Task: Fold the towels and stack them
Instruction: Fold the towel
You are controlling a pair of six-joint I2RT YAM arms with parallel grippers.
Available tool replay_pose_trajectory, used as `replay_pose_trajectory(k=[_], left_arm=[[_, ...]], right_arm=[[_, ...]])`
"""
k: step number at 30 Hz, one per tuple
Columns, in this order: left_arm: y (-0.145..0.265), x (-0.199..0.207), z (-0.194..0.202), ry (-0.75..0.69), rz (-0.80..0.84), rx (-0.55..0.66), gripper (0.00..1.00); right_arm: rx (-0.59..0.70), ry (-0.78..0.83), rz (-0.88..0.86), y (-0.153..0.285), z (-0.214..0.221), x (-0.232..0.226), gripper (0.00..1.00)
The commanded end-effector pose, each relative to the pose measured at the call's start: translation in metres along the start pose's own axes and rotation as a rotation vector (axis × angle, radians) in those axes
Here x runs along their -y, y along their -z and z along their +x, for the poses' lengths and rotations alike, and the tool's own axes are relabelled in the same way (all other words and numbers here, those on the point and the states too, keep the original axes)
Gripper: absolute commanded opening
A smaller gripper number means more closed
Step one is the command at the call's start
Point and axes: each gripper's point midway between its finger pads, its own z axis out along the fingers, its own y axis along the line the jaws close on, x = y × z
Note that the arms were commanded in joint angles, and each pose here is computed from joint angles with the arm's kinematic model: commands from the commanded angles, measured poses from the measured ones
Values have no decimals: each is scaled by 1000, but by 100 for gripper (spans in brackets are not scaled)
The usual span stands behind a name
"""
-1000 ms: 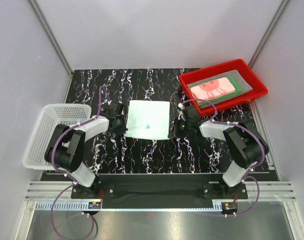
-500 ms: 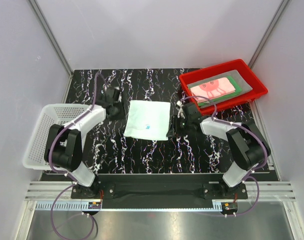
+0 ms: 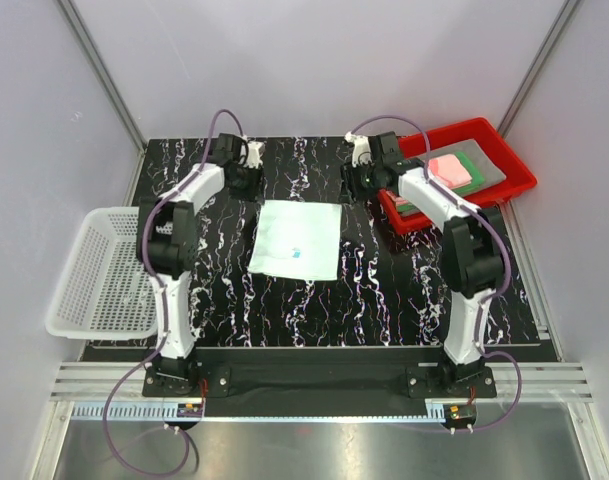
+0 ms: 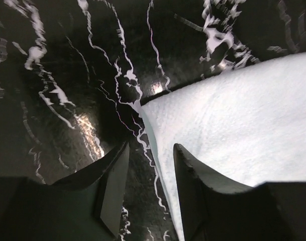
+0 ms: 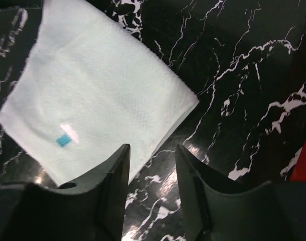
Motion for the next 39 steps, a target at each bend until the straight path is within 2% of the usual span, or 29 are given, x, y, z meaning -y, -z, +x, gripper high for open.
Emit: replay_pose_trajectory(k=[1,2,3,4,7,8,12,13,15,19,24,35,39], left_arm=[[-13,-2,-6,-78,73,-47,46],[-16,-8,-7,-72,79,-55,46],[-16,-4,-16,-74,110,-42,46],[-25,-8,-12,-65,114,-53,46],[-32,-3,-22,-93,160,-24,48],[-36,-4,-14,-92,172,-63,48],[-39,-13,-23,-105,135,-72,49],[-38,-14,-26,-119,128,-67,49],[-37,-15,-26,-136,127,-67,49],[-40,-17,-18,-175,140,-97,52],[-46,-13,-10,-210,180,-137,55],[-50,-8,-12,-266,232,-133,61],[-51,-2,-9,-280,259,-151,58]], right_arm=[[-127,139,-36,-15,16,12,48],[-112,167,-34,-17,4,14,48],[-154,193,-39,-26,14,20,48],[-137,216,-35,-27,3,22,49],[-167,250,-56,-42,4,32,51],[-175,254,-65,-45,5,34,51],[-240,270,-92,-72,23,48,52],[-226,275,-104,-74,16,48,52],[-272,256,-127,-82,31,54,50],[-293,247,-143,-85,31,61,42],[-292,287,-190,-86,28,57,16],[-267,350,-264,-84,21,46,2],[-248,365,-257,-85,14,47,0]])
